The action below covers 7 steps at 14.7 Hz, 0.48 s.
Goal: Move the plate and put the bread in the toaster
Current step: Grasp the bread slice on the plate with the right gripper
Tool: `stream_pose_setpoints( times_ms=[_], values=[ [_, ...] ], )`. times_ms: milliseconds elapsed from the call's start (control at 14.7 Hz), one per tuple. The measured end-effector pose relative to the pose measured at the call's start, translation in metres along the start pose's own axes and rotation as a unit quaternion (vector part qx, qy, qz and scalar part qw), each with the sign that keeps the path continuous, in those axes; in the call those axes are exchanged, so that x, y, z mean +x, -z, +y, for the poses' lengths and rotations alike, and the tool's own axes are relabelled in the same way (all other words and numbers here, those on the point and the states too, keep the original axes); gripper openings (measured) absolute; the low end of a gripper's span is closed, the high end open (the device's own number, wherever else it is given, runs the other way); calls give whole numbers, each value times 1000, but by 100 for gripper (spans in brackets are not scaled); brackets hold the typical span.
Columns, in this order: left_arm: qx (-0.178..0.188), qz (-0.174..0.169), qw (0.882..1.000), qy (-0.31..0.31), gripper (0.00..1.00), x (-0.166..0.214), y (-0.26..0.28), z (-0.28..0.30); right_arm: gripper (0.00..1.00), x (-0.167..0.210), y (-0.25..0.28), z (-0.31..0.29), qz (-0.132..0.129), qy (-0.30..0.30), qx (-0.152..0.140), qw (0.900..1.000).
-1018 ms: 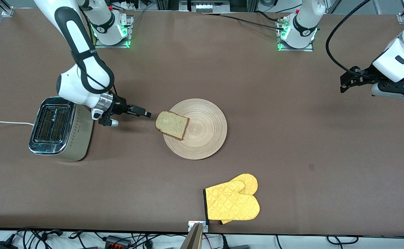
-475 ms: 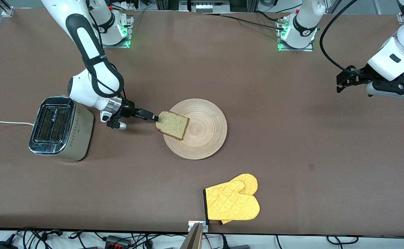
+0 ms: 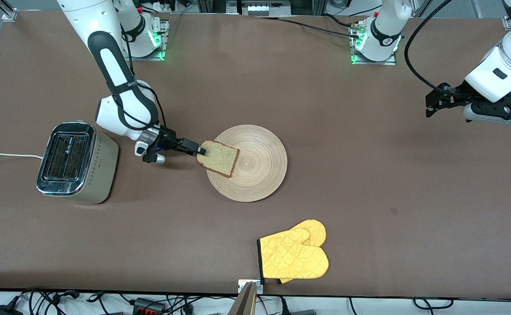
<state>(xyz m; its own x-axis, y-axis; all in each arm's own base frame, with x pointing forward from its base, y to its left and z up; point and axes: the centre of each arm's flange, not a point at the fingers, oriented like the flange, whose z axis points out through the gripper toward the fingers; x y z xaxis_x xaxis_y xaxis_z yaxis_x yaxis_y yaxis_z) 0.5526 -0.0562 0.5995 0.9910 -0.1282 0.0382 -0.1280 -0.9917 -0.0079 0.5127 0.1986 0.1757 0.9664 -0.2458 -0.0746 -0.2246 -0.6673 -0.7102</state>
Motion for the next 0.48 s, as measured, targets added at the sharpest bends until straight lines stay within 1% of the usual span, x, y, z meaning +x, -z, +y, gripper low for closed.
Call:
stream_pose_setpoints(
  times_ms=[136,204,271,339,475],
  values=[
    [0,0,1000,0,100,0,0,0,100,0,-1,1,0,0,0,1000],
    [0,0,1000,1,100,0,0,-1,95,0,-1,1,0,-1,0,1000],
    [0,0,1000,2,100,0,0,-2,95,0,-1,0,0,0,0,1000],
    [0,0,1000,4,100,0,0,-4,90,0,-1,0,0,0,0,1000],
    [0,-1,1000,5,100,0,-1,-5,68,1,0,0,1,0,1,1000]
  ],
)
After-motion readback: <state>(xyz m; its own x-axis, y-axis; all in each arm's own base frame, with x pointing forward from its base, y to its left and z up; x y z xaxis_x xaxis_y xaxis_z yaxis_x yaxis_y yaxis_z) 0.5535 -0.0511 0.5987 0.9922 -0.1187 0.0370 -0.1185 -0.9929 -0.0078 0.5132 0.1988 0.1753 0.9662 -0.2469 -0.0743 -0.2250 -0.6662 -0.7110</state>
